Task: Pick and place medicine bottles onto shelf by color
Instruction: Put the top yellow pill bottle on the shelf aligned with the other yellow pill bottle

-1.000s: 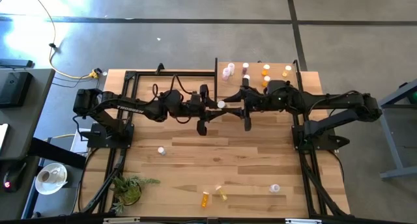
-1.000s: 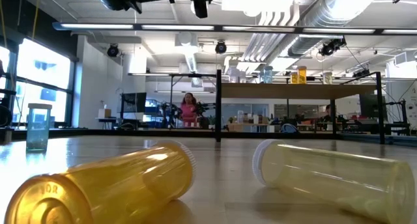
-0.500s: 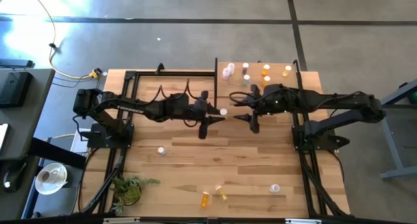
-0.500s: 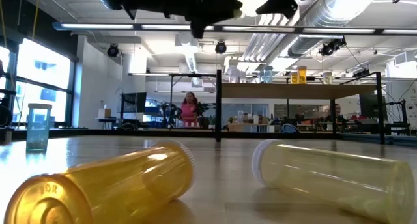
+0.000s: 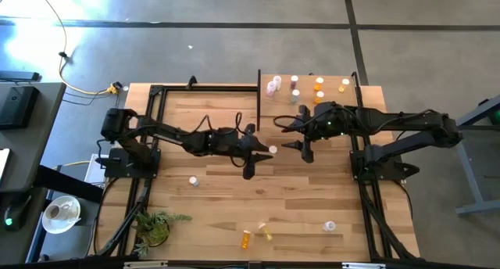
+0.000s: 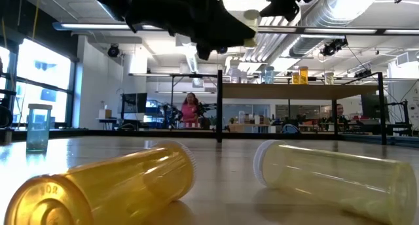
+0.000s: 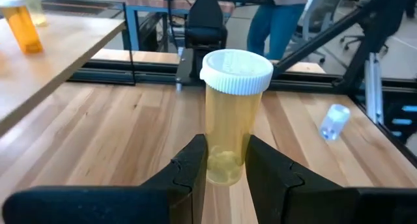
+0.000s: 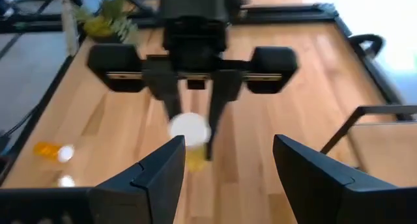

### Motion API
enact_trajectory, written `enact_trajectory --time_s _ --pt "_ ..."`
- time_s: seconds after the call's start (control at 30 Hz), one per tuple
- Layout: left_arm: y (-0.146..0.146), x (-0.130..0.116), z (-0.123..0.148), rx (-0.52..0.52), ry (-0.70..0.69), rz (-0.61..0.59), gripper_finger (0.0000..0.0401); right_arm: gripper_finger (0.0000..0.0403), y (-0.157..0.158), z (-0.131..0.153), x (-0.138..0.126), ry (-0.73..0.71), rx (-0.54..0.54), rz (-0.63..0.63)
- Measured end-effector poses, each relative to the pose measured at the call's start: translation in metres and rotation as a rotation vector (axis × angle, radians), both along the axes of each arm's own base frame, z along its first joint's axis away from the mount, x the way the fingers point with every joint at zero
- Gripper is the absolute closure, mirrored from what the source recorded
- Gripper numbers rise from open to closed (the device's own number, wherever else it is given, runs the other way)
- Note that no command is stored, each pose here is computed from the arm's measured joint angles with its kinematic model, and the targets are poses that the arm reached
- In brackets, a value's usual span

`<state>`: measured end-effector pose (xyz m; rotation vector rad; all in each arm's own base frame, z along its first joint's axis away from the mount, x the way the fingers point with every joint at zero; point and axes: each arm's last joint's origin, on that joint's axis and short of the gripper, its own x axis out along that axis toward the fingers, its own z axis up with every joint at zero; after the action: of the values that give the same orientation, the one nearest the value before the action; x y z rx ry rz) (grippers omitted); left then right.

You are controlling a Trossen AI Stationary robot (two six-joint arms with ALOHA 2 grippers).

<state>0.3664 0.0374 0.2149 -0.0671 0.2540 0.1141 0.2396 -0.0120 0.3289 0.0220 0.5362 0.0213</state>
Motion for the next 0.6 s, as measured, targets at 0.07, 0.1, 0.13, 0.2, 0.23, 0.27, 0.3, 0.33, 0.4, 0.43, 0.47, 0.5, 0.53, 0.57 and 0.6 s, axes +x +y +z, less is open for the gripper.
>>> enact_trajectory --time_s 0.07,0.1,0.13,0.2,0.23,0.27,0.3,0.33,0.4,0.43,0.47,0.5,0.53,0.57,0.6 --pt "0.001 0.004 -0.006 -0.013 -0.015 0.010 0.0320 0.0179 0.000 -0.002 0.002 0.012 0.022 0.006" --pt "0.001 0.008 -0.008 -0.017 -0.021 0.011 0.0320 0.0179 0.000 -0.003 0.003 0.016 0.025 0.009" --pt "0.001 0.011 -0.010 -0.017 -0.021 0.011 0.0320 0.0179 0.000 -0.005 0.004 0.028 0.026 0.010" --pt "0.002 0.019 -0.013 -0.017 -0.015 0.011 0.0320 0.0179 0.000 -0.009 0.008 0.049 0.030 0.014" --pt "0.003 0.022 -0.015 -0.017 -0.010 0.011 0.0320 0.0179 0.000 -0.011 0.010 0.058 0.034 0.019" --pt "0.003 0.027 -0.016 -0.018 -0.012 0.010 0.0320 0.0179 0.000 -0.013 0.011 0.065 0.037 0.023" --pt "0.003 0.030 -0.016 -0.018 -0.008 0.009 0.0320 0.0179 0.000 -0.015 0.013 0.071 0.039 0.024" --pt "0.004 0.032 -0.018 -0.019 0.005 0.009 0.0320 0.0179 0.000 -0.016 0.014 0.079 0.040 0.026" --pt "0.004 0.038 -0.018 -0.019 0.000 0.008 0.0320 0.0179 0.001 -0.019 0.015 0.098 0.041 0.026" --pt "0.004 0.039 -0.018 -0.019 -0.003 0.008 0.0320 0.0179 0.001 -0.020 0.015 0.111 0.041 0.024" --pt "0.004 0.040 -0.017 -0.018 -0.006 0.008 0.0320 0.0179 0.001 -0.021 0.014 0.120 0.040 0.020" --pt "0.004 0.041 -0.017 -0.018 -0.008 0.008 0.0320 0.0179 0.000 -0.021 0.014 0.128 0.040 0.016" --pt "0.005 0.041 -0.017 -0.018 -0.008 0.010 0.0320 0.0179 0.001 -0.022 0.013 0.142 0.049 0.010" --pt "0.005 0.041 -0.017 -0.017 -0.007 0.013 0.0320 0.0179 0.001 -0.023 0.012 0.154 0.060 0.003" --pt "0.005 0.041 -0.017 -0.016 -0.007 0.019 0.0320 0.0179 0.001 -0.024 0.012 0.158 0.061 0.001"
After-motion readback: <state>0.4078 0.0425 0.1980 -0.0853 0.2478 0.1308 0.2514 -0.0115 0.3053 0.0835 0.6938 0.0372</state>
